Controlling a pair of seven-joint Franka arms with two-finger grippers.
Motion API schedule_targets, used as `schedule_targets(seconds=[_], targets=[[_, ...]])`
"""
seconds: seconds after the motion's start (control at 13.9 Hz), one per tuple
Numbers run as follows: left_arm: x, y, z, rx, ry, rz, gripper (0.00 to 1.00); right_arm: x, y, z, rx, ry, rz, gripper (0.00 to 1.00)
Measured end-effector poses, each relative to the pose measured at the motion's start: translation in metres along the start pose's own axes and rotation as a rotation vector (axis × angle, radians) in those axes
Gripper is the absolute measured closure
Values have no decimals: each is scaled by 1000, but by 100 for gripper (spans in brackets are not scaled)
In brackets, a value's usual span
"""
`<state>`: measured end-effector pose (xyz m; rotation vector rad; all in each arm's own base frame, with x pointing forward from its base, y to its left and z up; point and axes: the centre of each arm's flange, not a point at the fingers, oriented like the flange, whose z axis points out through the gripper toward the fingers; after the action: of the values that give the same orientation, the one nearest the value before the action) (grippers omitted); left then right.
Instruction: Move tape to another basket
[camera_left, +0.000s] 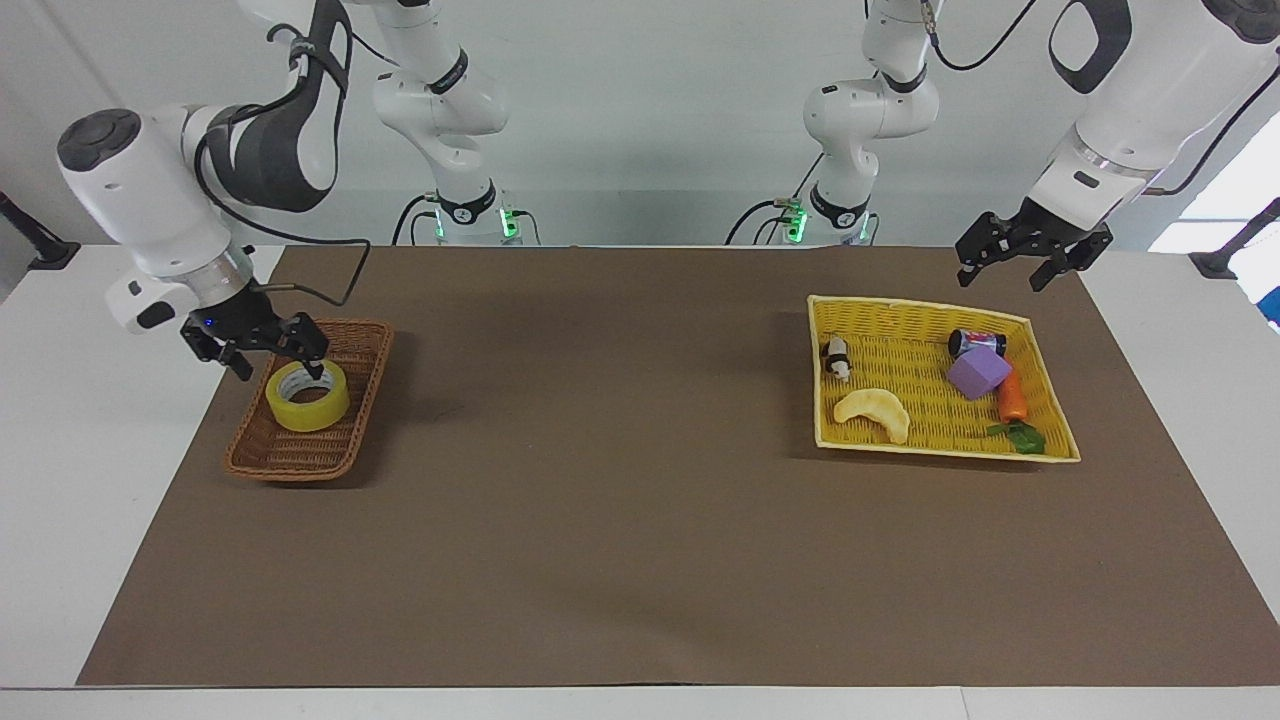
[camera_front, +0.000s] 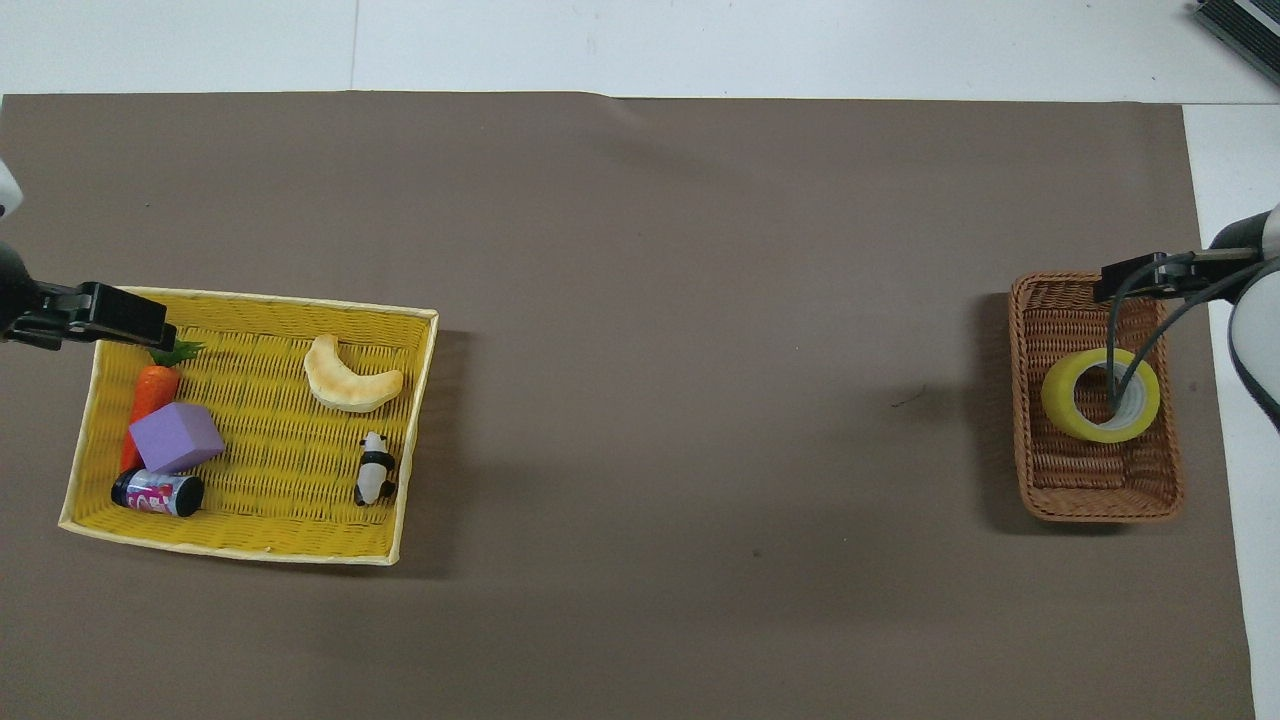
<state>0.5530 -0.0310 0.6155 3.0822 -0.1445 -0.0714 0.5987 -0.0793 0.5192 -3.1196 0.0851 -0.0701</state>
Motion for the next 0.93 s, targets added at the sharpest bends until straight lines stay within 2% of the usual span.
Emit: schedule_targets(seconds=[0.29,0.5,0.72,0.93], targets=[[-2,0,1,4,-16,1,0,-28,-65,-37,3,-58,34,0],[-2,-6,1,5,-15,-10,0,-49,-67,-78,5,-99,30,0],[-2,-8,1,5,-15,-14,0,-63,-68,-124,6,-103,25,0],[-2,-8,0,5,-14,-14,0,-67,-72,-135,7,-88,17,0]])
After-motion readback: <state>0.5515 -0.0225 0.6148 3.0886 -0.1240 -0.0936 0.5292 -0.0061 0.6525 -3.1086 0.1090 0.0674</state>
